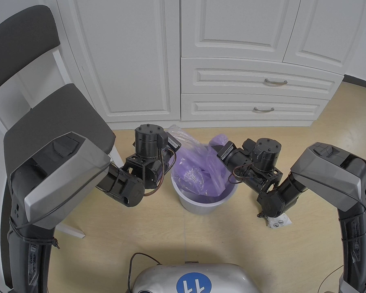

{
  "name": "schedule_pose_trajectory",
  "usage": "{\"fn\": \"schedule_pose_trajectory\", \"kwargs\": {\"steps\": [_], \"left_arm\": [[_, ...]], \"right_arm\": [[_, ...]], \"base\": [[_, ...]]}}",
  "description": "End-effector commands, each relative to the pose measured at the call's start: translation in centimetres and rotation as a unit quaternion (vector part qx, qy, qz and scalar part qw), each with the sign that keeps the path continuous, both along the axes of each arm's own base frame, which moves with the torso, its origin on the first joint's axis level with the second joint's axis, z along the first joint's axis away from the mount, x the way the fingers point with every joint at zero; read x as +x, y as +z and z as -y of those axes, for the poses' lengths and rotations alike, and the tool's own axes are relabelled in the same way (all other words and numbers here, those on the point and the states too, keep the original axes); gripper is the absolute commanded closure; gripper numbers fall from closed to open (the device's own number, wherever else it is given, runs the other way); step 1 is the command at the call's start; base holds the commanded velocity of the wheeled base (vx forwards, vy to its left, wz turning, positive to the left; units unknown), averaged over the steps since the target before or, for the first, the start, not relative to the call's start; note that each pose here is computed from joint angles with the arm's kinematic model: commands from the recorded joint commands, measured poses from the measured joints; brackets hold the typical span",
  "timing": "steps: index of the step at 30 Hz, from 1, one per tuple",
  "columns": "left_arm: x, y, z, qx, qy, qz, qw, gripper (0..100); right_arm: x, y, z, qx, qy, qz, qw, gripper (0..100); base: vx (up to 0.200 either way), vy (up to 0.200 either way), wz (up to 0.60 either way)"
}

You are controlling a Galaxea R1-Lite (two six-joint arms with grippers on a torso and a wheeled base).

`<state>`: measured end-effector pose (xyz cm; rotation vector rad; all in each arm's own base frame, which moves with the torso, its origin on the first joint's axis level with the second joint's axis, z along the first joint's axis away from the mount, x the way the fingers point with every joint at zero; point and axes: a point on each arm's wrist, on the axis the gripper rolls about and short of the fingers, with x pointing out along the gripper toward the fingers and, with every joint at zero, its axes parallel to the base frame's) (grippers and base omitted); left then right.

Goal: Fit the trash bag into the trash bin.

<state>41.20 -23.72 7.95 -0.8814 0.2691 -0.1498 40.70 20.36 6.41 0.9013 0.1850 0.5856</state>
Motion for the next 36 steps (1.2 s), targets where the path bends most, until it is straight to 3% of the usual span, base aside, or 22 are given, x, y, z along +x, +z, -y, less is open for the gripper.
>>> {"fn": "schedule_pose_trajectory", "kwargs": {"steps": [1,18,36], "left_arm": [[-0.2,-1.8,0.6,0.011,-0.005,-0.018,0.9998,100],[-1.0,-2.7,0.8,0.023,-0.008,-0.032,0.9992,100],[-1.5,-3.4,1.0,0.041,-0.007,-0.040,0.9984,100]], "right_arm": [[0.2,-1.0,0.1,-0.005,0.000,-0.010,0.9999,100],[-1.3,-3.6,-2.4,-0.021,0.030,-0.039,0.9986,100],[-1.0,-5.2,-2.0,-0.032,0.024,-0.059,0.9974,100]], "base": [[0.000,0.000,0.00],[0.000,0.000,0.00],[0.000,0.000,0.00]]}}
